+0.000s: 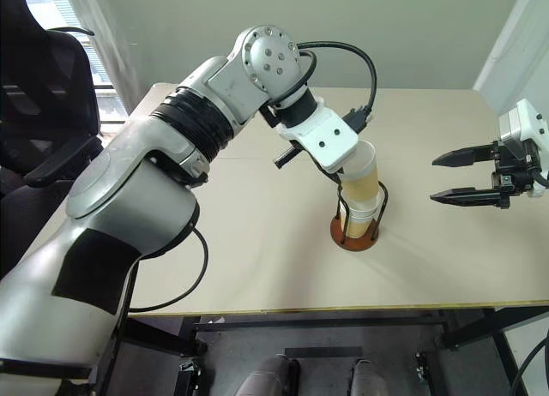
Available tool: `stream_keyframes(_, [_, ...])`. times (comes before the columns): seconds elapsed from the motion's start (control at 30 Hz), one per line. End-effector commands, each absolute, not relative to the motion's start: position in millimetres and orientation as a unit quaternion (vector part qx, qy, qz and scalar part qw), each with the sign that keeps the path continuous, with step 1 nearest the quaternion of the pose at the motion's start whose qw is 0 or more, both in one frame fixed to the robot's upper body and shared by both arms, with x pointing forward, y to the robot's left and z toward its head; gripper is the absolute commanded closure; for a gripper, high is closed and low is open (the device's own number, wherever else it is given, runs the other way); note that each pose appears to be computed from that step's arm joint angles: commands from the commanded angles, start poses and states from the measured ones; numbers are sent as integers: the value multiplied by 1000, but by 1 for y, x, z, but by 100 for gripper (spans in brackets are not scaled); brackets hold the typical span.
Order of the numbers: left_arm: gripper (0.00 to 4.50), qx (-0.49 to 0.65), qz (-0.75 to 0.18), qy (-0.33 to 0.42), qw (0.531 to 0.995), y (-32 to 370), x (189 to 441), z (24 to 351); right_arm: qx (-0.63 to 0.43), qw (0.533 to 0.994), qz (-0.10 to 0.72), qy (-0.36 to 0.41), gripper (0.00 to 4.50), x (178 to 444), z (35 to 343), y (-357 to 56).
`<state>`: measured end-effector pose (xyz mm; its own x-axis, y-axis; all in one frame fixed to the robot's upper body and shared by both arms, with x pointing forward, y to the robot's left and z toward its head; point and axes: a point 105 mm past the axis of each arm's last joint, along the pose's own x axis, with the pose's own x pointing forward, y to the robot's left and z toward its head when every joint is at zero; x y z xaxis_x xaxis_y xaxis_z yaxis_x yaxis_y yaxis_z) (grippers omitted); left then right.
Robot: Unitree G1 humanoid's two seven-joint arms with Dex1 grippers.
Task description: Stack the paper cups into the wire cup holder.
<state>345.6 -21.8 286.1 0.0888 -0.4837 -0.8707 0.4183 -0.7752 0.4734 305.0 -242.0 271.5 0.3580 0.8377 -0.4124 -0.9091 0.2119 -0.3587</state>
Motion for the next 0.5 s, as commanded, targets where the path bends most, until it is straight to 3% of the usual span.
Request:
stream_keyframes(0.03, [446, 666, -675, -26, 317, -24, 342, 289, -297, 779, 551, 41, 112, 299, 287, -245])
stream_keyframes(0.33, [446, 672, -670, -19, 313, -23, 345, 285, -297, 779, 550, 40, 112, 297, 287, -244])
stream_keyframes(0.43, [392, 675, -668, -14, 313, -23, 347, 282, -295, 779, 552, 43, 112, 296, 286, -244])
stream_keyframes(0.5, [327, 671, -670, -17, 316, -25, 347, 282, -294, 778, 553, 45, 112, 295, 286, -244])
